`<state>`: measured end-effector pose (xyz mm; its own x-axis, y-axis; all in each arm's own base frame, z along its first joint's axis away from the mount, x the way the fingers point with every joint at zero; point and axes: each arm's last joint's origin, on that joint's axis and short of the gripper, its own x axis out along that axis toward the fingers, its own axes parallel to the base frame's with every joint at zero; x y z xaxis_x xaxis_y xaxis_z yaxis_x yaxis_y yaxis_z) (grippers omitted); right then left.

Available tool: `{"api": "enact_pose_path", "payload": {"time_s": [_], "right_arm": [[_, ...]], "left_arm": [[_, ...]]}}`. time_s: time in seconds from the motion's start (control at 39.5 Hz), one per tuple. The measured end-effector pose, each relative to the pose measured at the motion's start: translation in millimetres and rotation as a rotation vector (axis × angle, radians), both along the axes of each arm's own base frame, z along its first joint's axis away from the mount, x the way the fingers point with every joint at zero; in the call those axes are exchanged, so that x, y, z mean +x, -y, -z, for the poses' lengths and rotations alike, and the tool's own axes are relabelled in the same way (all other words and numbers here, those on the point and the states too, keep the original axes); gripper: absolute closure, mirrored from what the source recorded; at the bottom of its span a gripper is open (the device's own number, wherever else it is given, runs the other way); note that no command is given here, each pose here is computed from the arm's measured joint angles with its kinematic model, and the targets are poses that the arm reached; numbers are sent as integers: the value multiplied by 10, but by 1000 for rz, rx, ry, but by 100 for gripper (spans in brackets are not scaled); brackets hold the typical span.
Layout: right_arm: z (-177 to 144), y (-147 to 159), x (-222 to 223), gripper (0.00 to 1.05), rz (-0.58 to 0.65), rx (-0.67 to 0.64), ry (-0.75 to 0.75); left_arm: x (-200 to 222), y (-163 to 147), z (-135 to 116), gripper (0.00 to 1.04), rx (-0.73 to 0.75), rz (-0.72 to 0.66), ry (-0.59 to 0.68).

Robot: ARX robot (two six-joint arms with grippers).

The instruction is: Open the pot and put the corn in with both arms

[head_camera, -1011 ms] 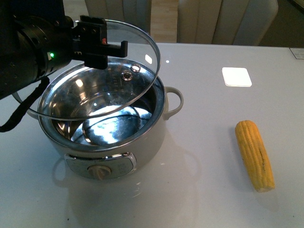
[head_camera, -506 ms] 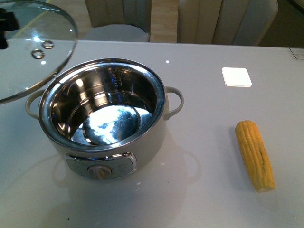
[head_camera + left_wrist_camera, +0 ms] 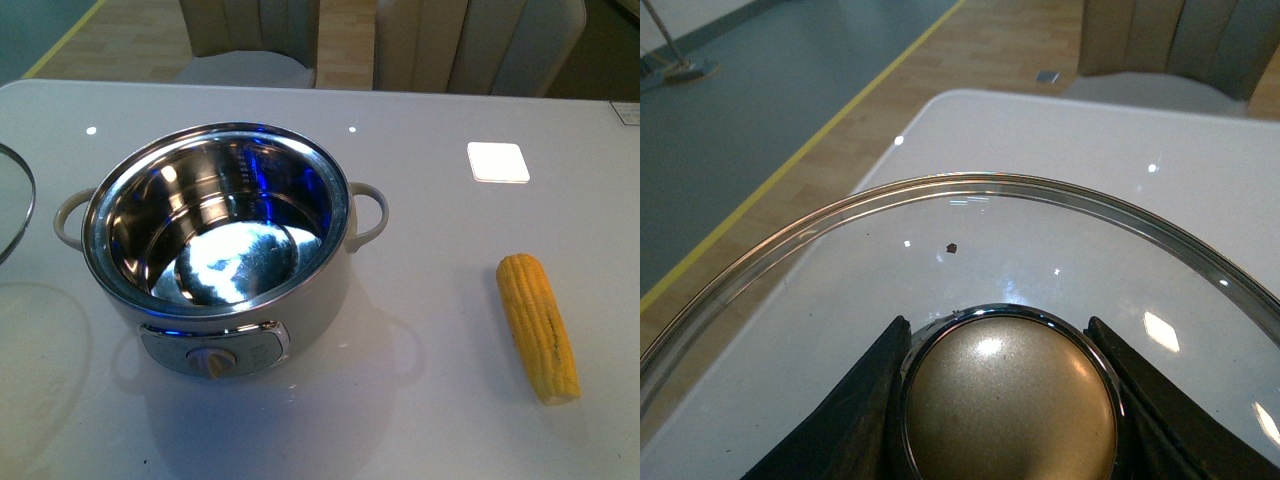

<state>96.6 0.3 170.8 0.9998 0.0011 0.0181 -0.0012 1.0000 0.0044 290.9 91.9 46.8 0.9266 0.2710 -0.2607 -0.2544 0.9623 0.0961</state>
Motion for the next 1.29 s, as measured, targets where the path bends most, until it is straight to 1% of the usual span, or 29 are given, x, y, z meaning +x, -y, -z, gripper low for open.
{"api": "enact_pose_path", "payload": {"time_s": [0.28, 0.48, 0.68, 0.81, 1.14, 1.29], "right_arm": [[0, 0, 0, 9, 0, 0, 0], [0, 0, 0, 9, 0, 0, 0], [0, 0, 0, 9, 0, 0, 0], [-1, 0, -1, 9, 0, 0, 1], [-1, 0, -1, 9, 0, 0, 1], [-1, 0, -1, 9, 0, 0, 1]], "left_arm": [[-52, -22, 275, 60, -29, -3, -84], [-14, -53, 468, 60, -42, -7, -122], [230, -178, 746, 60, -43, -12, -113], [481, -271, 926, 60, -34, -13, -75], [527, -286, 1048, 60, -45, -14, -76], [507, -274, 1096, 61, -81, -15, -74]]}}
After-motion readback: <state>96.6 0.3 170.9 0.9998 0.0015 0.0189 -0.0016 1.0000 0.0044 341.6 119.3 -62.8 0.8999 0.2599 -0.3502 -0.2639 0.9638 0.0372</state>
